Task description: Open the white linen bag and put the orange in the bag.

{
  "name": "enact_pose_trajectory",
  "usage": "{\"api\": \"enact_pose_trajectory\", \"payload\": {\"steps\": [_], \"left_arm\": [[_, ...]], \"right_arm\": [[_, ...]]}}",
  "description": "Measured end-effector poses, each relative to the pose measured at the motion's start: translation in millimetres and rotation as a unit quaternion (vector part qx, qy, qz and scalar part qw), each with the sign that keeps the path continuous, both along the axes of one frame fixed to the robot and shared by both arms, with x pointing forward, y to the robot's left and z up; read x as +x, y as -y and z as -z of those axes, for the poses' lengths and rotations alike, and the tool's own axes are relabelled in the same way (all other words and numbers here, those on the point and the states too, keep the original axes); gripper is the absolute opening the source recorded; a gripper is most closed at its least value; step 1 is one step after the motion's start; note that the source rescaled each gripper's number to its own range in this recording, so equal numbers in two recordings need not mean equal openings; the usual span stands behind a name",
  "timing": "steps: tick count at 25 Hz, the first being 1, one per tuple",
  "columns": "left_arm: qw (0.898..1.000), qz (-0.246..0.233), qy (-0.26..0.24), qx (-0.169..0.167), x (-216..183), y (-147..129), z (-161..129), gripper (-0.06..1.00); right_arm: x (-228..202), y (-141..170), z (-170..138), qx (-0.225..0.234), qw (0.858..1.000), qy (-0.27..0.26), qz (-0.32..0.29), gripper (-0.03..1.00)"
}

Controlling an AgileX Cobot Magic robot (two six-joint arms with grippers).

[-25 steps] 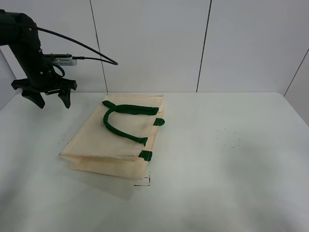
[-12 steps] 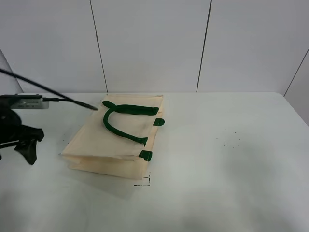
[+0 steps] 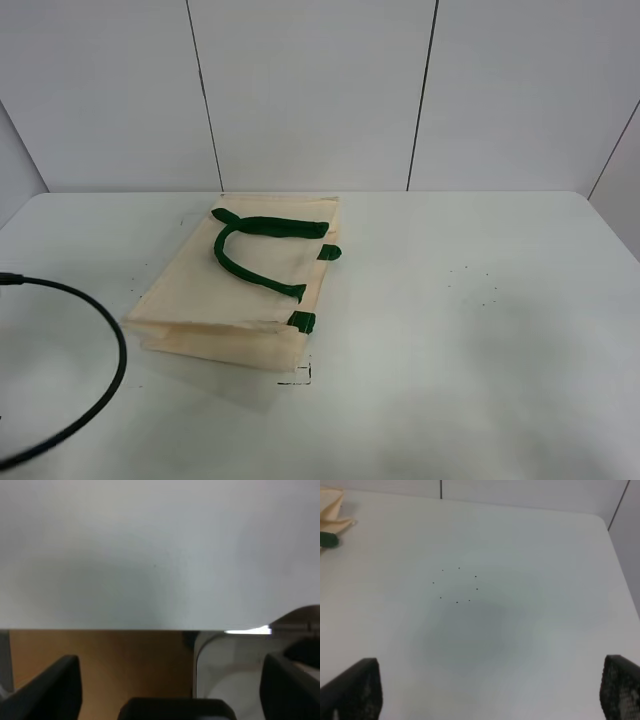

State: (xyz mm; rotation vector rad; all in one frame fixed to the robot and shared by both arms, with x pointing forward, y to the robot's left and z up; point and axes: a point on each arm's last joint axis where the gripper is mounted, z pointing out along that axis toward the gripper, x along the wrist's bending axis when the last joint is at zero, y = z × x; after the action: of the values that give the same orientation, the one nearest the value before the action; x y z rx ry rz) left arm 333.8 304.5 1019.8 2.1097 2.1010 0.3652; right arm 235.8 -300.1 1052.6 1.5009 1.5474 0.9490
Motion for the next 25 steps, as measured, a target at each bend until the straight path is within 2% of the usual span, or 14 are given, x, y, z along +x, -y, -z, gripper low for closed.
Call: {"api": "enact_pose_trajectory", "payload": {"steps": [5, 9, 13, 20, 25], "left_arm": [[0.992, 0.012, 0.124, -0.002, -37.7, -1.6, -13.6, 0.92], [0.977, 0.013, 0.212, -0.005, -62.9, -2.7, -21.6, 0.92], [0.96, 0.014, 0.278, -0.014, -83.0, -2.4, -23.5, 0.92], [0.938, 0.016, 0.347, -0.017, -104.4, -3.2, -23.3, 0.92], [0.937, 0.015, 0.348, -0.017, -105.1, -3.2, -23.2, 0.92]], "right_arm": [[0.0, 0.0, 0.0, 0.0, 1.0, 0.0, 0.0, 1.0], [0.0, 0.0, 0.0, 0.0, 1.0, 0.0, 0.0, 1.0], [0.0, 0.0, 0.0, 0.0, 1.0, 0.0, 0.0, 1.0], [0.0, 0.0, 0.0, 0.0, 1.0, 0.0, 0.0, 1.0], [0.1, 0.0, 0.4, 0.0, 1.0, -0.001, 0.0, 1.0]]}}
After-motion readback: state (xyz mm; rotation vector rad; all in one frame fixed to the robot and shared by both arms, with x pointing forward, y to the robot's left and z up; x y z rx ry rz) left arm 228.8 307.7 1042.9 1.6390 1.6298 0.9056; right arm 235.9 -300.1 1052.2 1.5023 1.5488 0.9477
